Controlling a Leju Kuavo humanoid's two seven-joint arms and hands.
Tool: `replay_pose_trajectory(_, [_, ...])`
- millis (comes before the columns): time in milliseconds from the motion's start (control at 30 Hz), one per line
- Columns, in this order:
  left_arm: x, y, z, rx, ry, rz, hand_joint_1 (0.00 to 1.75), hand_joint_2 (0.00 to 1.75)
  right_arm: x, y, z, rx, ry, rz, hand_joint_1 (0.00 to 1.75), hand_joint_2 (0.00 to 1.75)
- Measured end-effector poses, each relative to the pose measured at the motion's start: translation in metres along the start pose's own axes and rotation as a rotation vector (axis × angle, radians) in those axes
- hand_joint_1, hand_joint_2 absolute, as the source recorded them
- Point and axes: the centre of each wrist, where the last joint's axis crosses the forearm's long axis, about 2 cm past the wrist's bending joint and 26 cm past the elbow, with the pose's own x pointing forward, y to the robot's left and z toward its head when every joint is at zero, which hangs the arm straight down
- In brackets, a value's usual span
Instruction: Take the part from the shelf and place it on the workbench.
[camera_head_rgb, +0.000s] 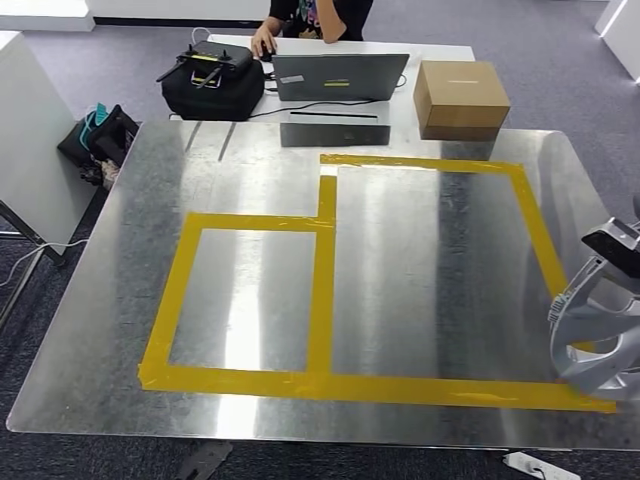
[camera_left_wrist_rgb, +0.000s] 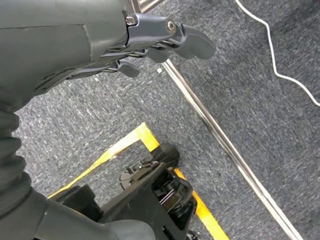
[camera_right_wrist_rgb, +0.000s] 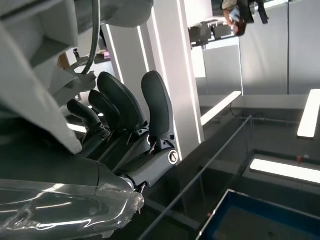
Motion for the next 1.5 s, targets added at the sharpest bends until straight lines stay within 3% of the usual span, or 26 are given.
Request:
replay_pose_trajectory(767, [0.001,0.000,0.000,0.007,-0.007,-0.014,0.00,1.75,0.014,-0.006,-0.016,-0.043,-0.102,-0.065,1.75,1.75])
replay_pose_trajectory(900, [0.002,0.001,-0.002,0.004,-0.010,-0.024,0.00,1.75,0.037,-0.008,-0.025,-0.067,-0.141,-0.234,1.75,1.75])
replay_pose_trajectory(1133, [0.003,0.000,-0.002,0.000,-0.005,-0.039,0.00,1.75,0.090,-0.007,-0.037,0.028,-0.235,-0.609,1.75,1.75])
replay_pose_trajectory(1500, [0.003,0.000,-0.002,-0.044,0.011,-0.052,0.00,1.75,0.147,-0.017,-0.065,0.041,-0.394,-0.678,1.75,1.75])
